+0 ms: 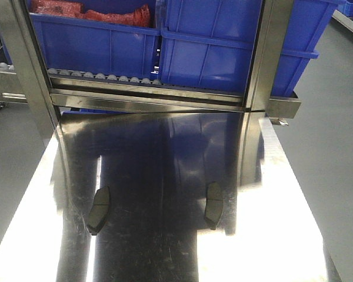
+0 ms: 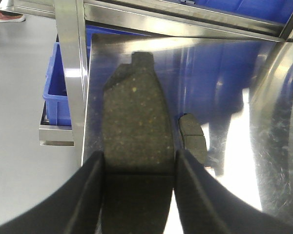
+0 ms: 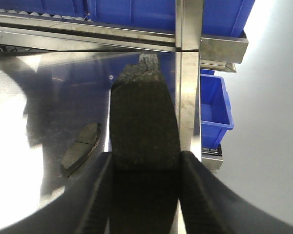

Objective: Move and align brake pads A on conveyor
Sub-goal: 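Turn the base away from the table holding both pads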

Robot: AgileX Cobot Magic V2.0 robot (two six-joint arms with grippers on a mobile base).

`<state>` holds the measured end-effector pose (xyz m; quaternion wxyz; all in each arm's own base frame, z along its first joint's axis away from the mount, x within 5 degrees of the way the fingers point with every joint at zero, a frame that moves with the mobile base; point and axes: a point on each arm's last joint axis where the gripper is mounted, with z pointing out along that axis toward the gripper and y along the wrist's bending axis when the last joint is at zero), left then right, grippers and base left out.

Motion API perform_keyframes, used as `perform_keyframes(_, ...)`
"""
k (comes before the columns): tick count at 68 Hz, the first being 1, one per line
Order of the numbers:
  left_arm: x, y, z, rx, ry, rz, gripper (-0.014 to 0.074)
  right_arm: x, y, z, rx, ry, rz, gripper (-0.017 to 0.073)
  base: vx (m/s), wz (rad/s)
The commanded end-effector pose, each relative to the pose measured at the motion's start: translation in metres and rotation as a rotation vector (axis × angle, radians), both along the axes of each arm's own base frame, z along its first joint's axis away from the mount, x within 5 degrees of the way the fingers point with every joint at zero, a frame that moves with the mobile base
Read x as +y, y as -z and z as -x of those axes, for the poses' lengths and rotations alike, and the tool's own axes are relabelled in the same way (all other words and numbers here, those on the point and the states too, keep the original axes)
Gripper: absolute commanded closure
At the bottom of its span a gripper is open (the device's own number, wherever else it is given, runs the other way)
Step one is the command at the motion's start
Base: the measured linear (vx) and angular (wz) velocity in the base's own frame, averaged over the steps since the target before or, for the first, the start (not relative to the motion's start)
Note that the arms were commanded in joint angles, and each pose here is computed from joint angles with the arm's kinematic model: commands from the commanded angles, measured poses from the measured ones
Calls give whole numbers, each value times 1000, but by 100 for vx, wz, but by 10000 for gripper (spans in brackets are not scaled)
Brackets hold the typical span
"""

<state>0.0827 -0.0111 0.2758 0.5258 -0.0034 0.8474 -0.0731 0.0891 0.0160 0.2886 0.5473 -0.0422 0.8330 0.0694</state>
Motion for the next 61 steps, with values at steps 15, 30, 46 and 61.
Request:
perform_keyframes(15, -1, -16, -3, -111, -2, 26, 600, 0, -17, -3, -115, -3, -7, 571, 0, 2)
perform_keyframes(30, -1, -16, -3, -111, -2, 26, 600, 0, -17, -3, -115, -3, -7, 571, -5, 26)
perform_keyframes(46, -1, -16, -3, -111, -2, 26, 600, 0, -17, -2, -114, -3, -6, 571, -11, 61)
perform_keyframes(61, -1, -16, -3, -111, -2, 26, 600, 0, -17, -2, -114, -3, -6, 571, -18, 73)
